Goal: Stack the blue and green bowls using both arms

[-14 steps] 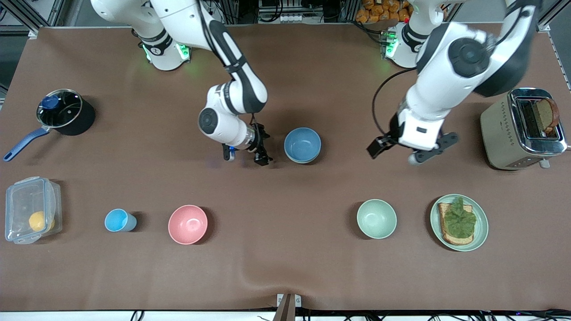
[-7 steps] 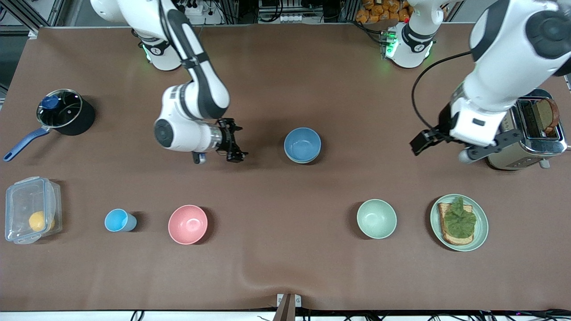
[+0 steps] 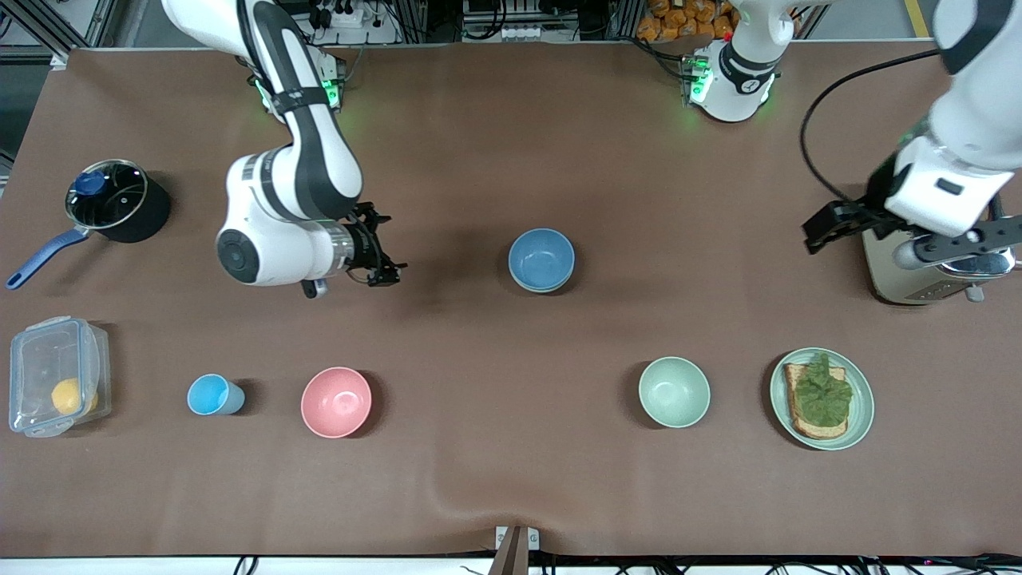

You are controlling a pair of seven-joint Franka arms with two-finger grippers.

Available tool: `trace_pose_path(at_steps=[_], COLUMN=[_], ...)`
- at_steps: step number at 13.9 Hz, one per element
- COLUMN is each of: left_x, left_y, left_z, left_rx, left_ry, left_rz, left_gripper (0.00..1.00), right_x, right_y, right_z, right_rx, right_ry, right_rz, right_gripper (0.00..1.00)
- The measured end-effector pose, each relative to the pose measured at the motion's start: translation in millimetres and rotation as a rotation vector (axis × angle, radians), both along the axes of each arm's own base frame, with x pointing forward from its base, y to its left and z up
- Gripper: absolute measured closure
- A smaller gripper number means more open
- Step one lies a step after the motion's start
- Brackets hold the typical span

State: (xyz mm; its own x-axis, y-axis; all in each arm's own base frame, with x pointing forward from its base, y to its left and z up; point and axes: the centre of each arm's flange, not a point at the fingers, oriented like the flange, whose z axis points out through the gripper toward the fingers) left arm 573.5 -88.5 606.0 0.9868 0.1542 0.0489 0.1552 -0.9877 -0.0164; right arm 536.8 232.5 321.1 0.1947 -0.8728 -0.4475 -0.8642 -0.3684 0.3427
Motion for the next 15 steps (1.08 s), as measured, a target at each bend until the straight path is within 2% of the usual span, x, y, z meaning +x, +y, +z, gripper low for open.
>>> trace_pose_path(at_steps=[2, 5, 10, 12, 15], left_x=[-1.5, -7.4, -11.7, -12.4, -14.7], left_y=[15.2, 15.8, 11.5, 11.1, 10.9], left_z=[7.6, 16.7, 24.5, 25.7, 29.5], left_rx=[0.002, 0.006, 0.007, 0.007, 0.008], left_ry=[0.004, 0.022, 0.012, 0.01, 0.006], left_rz=[-0.04, -0.061, -0.069, -0.07, -0.07], left_gripper=[0.0, 0.0, 0.0, 0.0, 0.0], right_x=[7.9, 27.0, 41.5, 43.5, 54.2], right_y=[-36.0, -111.0, -226.6, -253.2, -257.5], right_z=[13.3, 30.5, 61.0, 71.0, 91.1], right_rx=[0.04, 0.088, 0.162, 0.184, 0.122], right_ry=[0.028, 0.021, -0.109, -0.145, -0.175], right_rz=[0.074, 0.125, 0.29, 0.31, 0.421], right_gripper=[0.0, 0.0, 0.0, 0.0, 0.0])
